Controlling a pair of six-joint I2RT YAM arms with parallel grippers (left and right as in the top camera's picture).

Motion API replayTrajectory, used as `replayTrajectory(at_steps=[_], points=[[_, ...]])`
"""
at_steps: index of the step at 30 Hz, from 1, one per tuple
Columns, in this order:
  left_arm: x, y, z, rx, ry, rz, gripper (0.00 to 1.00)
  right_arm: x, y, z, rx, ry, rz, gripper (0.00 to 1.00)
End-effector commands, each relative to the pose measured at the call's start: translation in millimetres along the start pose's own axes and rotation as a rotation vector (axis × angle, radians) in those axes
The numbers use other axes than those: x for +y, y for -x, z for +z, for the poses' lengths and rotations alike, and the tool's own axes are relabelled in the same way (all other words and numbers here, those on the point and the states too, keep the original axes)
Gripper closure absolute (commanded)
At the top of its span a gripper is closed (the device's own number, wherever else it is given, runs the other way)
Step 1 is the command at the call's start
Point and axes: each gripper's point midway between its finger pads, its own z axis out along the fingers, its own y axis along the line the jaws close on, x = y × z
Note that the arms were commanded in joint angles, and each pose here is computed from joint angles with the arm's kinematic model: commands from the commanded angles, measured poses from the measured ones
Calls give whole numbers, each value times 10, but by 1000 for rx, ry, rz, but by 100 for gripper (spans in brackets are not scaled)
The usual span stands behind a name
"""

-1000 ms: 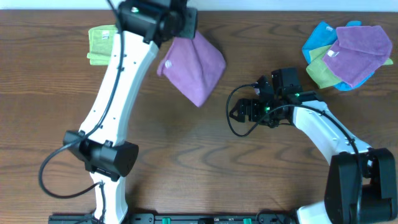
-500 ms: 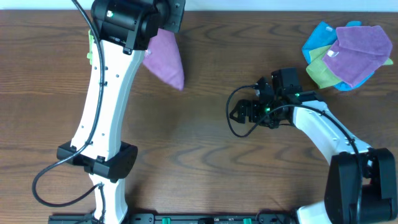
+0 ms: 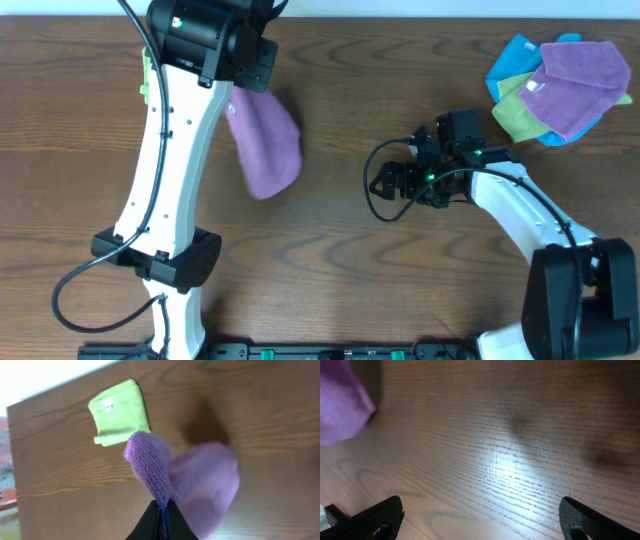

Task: Fold the cloth
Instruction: 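Lift the purple cloth with the left gripper and shake it out, then lay the purple cloth down on the table with the left gripper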

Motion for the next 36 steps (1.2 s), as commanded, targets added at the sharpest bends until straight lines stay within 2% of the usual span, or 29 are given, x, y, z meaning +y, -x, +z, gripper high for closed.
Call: replayTrajectory(at_steps=[1,3,7,12,17,23,26,29,33,36], points=[[217,-138,-46,45,106,-32,94,52,7,-41,-13,6,-34,1],[344,-172,-116,42,171,-61,94,52,7,-41,-13,6,-34,1],[400,-181,-259,9,176,-88,94,47,9,-41,-14,3,-34,1],[237,-205,-229,24,83,-92,94,39,12,-41,-16,-2,-34,1],[147,-349,-21,116,78,-120,94,7,17,-42,-19,-20,-33,1],[12,-766,399,332,114,-80,94,5,11,-41,-17,-21,-31,1],[-35,-894,541,390,121,-69,94,0,14,-42,-18,-24,-31,1],[-253,-841,574,371,35,-77,94,-28,23,-43,-23,-41,-32,1],[-880,-713,538,327,-201,-52,94,-63,30,-45,-27,-61,-31,1],[-1308,-663,499,296,-312,-11,94,-64,23,-45,-24,-61,-30,1]])
